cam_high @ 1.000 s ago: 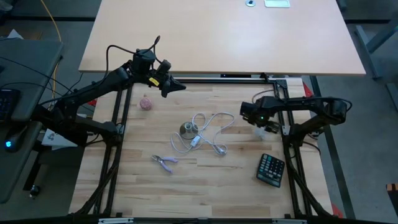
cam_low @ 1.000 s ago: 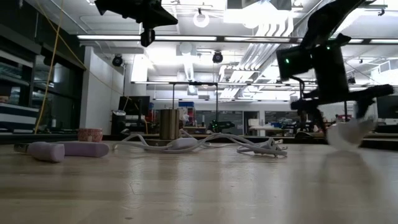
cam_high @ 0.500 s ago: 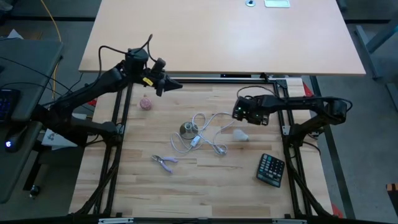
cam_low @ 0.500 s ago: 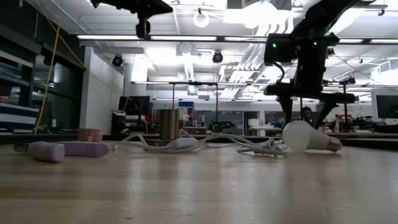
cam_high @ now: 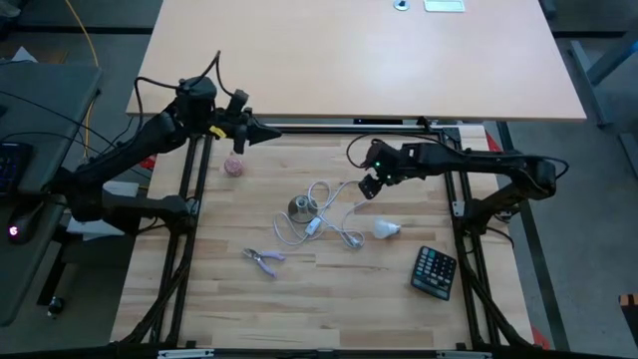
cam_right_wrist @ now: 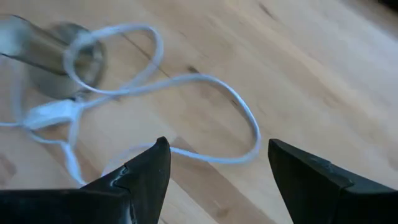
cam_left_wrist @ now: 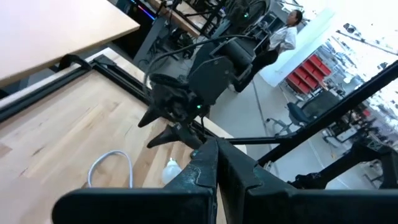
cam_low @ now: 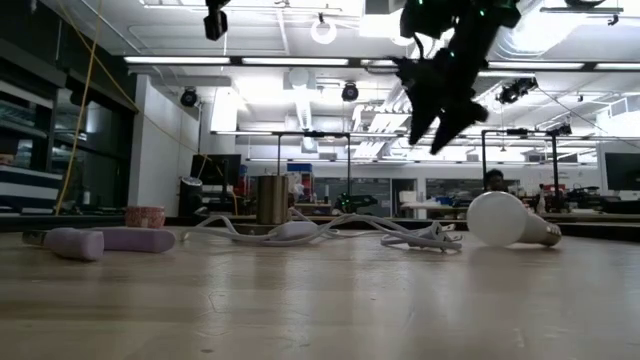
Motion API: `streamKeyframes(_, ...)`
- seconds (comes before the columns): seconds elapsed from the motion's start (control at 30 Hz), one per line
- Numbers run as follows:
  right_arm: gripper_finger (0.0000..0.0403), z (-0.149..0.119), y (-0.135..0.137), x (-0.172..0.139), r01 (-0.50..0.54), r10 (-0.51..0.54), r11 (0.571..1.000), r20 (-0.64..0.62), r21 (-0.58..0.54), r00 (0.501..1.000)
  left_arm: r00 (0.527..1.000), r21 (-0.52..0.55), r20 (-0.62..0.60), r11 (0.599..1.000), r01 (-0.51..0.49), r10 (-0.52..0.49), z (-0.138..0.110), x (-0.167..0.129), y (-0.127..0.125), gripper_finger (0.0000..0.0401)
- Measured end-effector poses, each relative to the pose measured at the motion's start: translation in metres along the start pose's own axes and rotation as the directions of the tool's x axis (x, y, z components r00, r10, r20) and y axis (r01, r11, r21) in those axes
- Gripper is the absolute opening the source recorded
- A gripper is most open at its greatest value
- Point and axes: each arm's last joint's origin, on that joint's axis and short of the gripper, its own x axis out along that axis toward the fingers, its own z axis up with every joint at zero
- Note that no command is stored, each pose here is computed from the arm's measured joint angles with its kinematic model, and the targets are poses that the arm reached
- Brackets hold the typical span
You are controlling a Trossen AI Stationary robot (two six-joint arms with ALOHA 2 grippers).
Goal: Screw lightbulb
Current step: Insert the lightbulb into the lamp
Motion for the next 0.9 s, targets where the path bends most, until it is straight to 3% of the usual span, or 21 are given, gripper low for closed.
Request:
streamKeyframes(0.2, 0.0259, 0.009, 0.006, -0.009, -0.047, 0.048, 0.998, 0.041, -0.036, 0.998, 1.0, -0.012, -0.001, 1.0, 0.0, 0.0, 0.0, 0.0, 0.0, 0.0)
streamKeyframes(0.3, 0.0265, 0.008, 0.006, -0.012, -0.078, 0.078, 0.994, -0.005, -0.071, 0.997, 1.0, -0.024, -0.001, 1.0, -0.001, 0.001, 0.0, 0.0, 0.0, 0.0)
streamKeyframes(0.4, 0.029, 0.004, 0.005, -0.014, -0.127, 0.114, 0.983, -0.097, -0.131, 0.989, 1.0, -0.026, -0.001, 1.0, -0.001, 0.001, 0.0, 0.0, 0.0, 0.0)
streamKeyframes(0.5, 0.0331, -0.004, 0.003, -0.015, -0.111, 0.08, 0.976, -0.166, -0.187, 0.983, 1.0, -0.022, 0.001, 1.0, -0.004, 0.004, 0.0, 0.0, 0.0, 0.0)
streamKeyframes(0.67, 0.0384, -0.016, -0.003, -0.017, -0.07, 0.046, 0.995, -0.304, -0.066, 0.952, 1.0, -0.021, 0.002, 1.0, -0.005, 0.005, 0.0, 0.0, 0.0, 0.0)
streamKeyframes(0.8, 0.0389, -0.026, -0.003, -0.02, -0.021, 0.05, 0.997, -0.413, 0.075, 0.909, 1.0, -0.002, 0.001, 1.0, -0.008, 0.008, 0.0, 0.001, 0.001, 0.0)
streamKeyframes(0.9, 0.039, -0.039, -0.002, -0.026, 0.052, -0.014, 0.997, -0.501, 0.063, 0.866, 1.0, 0.022, 0.003, 1.0, -0.009, 0.009, 0.0, 0.001, 0.001, 0.0)
